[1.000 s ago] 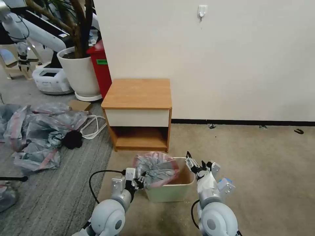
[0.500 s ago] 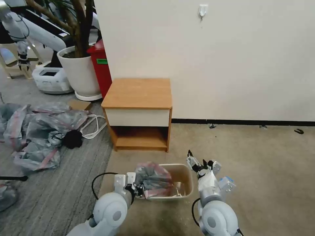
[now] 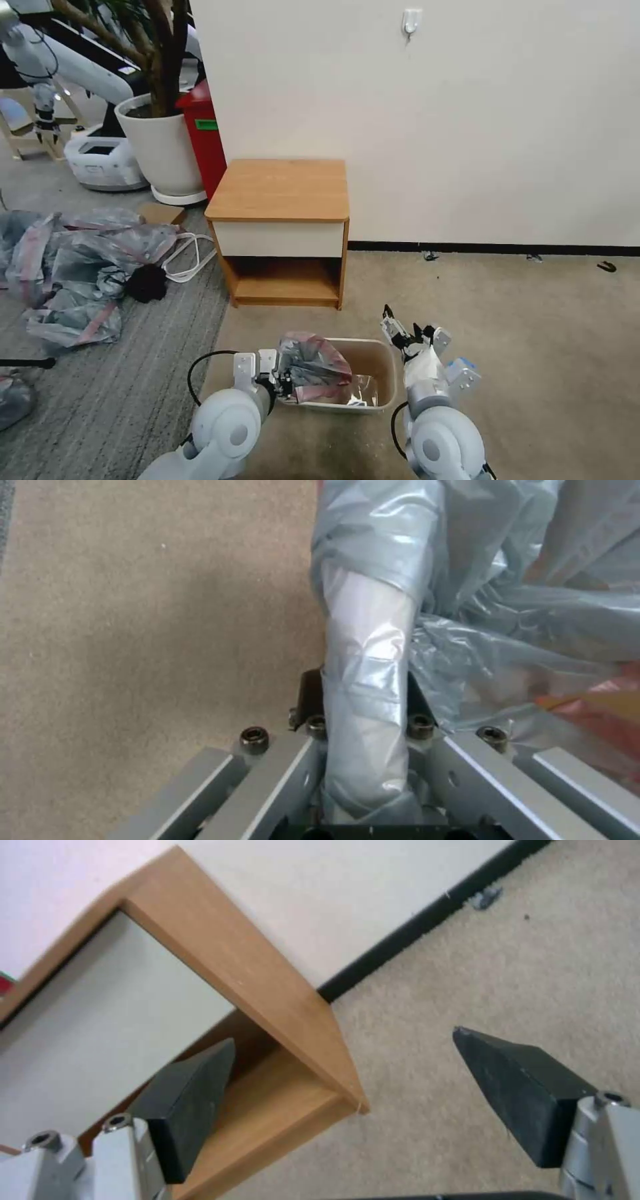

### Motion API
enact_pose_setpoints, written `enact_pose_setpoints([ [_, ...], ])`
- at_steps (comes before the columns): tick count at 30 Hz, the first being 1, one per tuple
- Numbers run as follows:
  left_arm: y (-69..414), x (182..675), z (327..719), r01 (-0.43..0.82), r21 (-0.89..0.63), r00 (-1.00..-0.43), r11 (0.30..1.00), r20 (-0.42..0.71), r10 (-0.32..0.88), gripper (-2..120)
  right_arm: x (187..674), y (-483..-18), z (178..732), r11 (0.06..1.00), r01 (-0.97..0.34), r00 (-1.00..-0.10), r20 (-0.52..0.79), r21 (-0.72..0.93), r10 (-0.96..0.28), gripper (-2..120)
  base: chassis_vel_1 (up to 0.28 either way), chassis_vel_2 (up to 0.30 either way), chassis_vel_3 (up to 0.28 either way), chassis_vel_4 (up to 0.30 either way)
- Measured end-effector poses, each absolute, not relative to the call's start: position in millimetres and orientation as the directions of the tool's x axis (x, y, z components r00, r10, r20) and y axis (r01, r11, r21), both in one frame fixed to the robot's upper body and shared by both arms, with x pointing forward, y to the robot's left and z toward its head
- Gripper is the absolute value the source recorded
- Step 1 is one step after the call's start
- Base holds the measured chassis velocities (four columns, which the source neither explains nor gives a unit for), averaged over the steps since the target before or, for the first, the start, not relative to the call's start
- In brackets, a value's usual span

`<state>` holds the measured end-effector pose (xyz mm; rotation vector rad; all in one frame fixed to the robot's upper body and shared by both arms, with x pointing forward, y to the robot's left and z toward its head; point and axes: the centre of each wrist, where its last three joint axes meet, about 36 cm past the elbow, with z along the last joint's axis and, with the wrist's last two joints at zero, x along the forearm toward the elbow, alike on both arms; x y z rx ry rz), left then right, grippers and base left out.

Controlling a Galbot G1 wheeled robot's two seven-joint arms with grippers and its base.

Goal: Pick up the garbage bag from the table and place it over the trash can.

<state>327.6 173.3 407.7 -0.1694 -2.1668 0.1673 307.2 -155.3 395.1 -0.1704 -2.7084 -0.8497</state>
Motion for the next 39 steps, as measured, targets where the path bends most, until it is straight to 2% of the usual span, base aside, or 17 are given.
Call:
enact_pose_setpoints([
  [3, 180.2, 329.9, 410.0, 0.05, -0.188, -0.587, 0.981, 0.789, 0.181, 4, 306.7, -155.8, 402.0, 0.824, 0.18, -0.956, 0.292, 0.537, 0.018, 87, 0.0, 0.0, 0.0, 0.0],
  [6, 192.7, 335.6, 418.4, 0.035, -0.202, -0.633, 0.979, 0.753, 0.178, 1, 305.1, -157.6, 413.4, 0.843, 0.129, -0.971, 0.239, 0.522, 0.001, 98, 0.0, 0.0, 0.0, 0.0],
  [12, 210.0, 342.1, 433.0, 0.026, -0.234, -0.698, 0.972, 0.692, 0.186, 1, 295.1, -161.8, 427.8, 0.875, 0.012, -0.985, 0.155, 0.484, -0.072, 109, 0.0, 0.0, 0.0, 0.0],
  [16, 220.9, 345.5, 438.3, 0.037, -0.223, -0.74, 0.974, 0.649, 0.177, 1, 271.1, -162.3, 431.5, 0.879, -0.205, -0.958, 0.095, 0.43, -0.27, 114, 0.0, 0.0, 0.0, 0.0],
  [17, 220.9, 345.5, 438.3, 0.037, -0.223, -0.74, 0.974, 0.649, 0.177, 1, 271.1, -162.3, 431.5, 0.879, -0.205, -0.958, 0.095, 0.43, -0.27, 114, 0.0, 0.0, 0.0, 0.0],
  [20, 224.6, 345.9, 438.8, 0.052, -0.206, -0.759, 0.977, 0.628, 0.172, 1, 256.8, -162.8, 428.0, 0.834, -0.385, -0.895, 0.062, 0.395, -0.442, 115, 0.0, 0.0, 0.0, 0.0],
  [21, 224.6, 345.9, 438.8, 0.052, -0.206, -0.759, 0.977, 0.628, 0.172, 1, 256.8, -162.8, 428.0, 0.834, -0.385, -0.895, 0.062, 0.395, -0.442, 115, 0.0, 0.0, 0.0, 0.0],
  [26, 223.7, 341.4, 437.4, 0.073, -0.187, -0.767, 0.98, 0.617, 0.175, 1, 248.6, -155.9, 419.1, 0.778, -0.53, -0.807, 0.082, 0.337, -0.585, 110, 0.0, 0.0, 0.0, 0.0],
  [27, 222.5, 336.0, 435.8, 0.099, -0.173, -0.773, 0.98, 0.607, 0.186, 1, 253.0, -152.5, 408.6, 0.765, -0.564, -0.776, 0.117, 0.31, -0.62, 103, 0.0, 0.0, 0.0, 0.0],
  [32, 222.9, 330.3, 432.6, 0.137, -0.145, -0.78, 0.98, 0.594, 0.196, 1, 261.9, -150.7, 404.9, 0.759, -0.571, -0.755, 0.163, 0.313, -0.635, 99, 0.0, 0.0, 0.0, 0.0],
  [39, 219.6, 325.6, 432.0, 0.163, -0.141, -0.781, 0.977, 0.587, 0.215, 1, 277.4, -152.9, 408.2, 0.777, -0.553, -0.758, 0.206, 0.3, -0.619, 99, 0.0, 0.0, 0.0, 0.0],
])
